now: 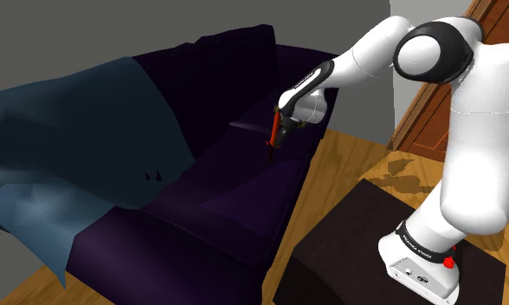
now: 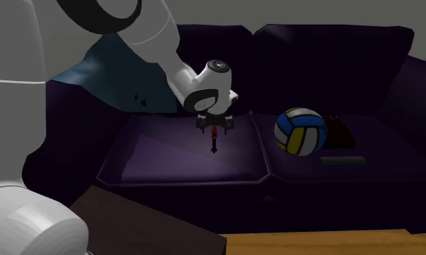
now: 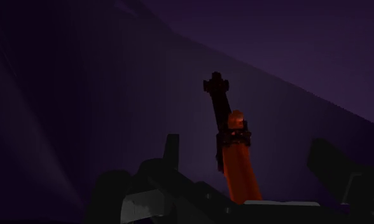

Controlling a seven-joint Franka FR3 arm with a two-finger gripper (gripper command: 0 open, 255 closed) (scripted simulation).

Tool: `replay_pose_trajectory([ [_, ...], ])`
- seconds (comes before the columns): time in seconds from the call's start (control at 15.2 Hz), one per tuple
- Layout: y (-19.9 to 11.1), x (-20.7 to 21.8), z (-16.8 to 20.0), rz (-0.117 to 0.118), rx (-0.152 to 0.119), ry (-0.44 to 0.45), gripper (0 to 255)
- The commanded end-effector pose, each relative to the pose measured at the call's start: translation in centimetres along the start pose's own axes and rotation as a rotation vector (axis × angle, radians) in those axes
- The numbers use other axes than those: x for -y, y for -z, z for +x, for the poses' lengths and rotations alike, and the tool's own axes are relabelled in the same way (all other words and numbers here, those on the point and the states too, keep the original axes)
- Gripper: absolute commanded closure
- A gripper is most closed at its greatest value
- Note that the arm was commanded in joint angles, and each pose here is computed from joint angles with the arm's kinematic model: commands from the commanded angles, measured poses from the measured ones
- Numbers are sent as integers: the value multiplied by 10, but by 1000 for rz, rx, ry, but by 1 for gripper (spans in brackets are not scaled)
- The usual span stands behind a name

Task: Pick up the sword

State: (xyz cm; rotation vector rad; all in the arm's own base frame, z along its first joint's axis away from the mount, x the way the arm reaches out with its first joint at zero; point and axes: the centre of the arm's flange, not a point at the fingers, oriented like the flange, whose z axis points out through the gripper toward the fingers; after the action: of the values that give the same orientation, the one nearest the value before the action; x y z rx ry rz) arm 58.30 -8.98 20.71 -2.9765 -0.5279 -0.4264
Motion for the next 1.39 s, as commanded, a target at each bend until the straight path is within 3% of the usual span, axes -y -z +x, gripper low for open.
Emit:
replay_pose_trajectory([
  [0.0,-10,0,-3,0,0,0,0],
  [0.2,-18,-1,-6,0,0,0,0],
  [0.26,-18,-1,-6,0,0,0,255],
  [0.86,-18,-1,-6,0,0,0,255],
  [1.32,17,1,5,0,0,0,255],
])
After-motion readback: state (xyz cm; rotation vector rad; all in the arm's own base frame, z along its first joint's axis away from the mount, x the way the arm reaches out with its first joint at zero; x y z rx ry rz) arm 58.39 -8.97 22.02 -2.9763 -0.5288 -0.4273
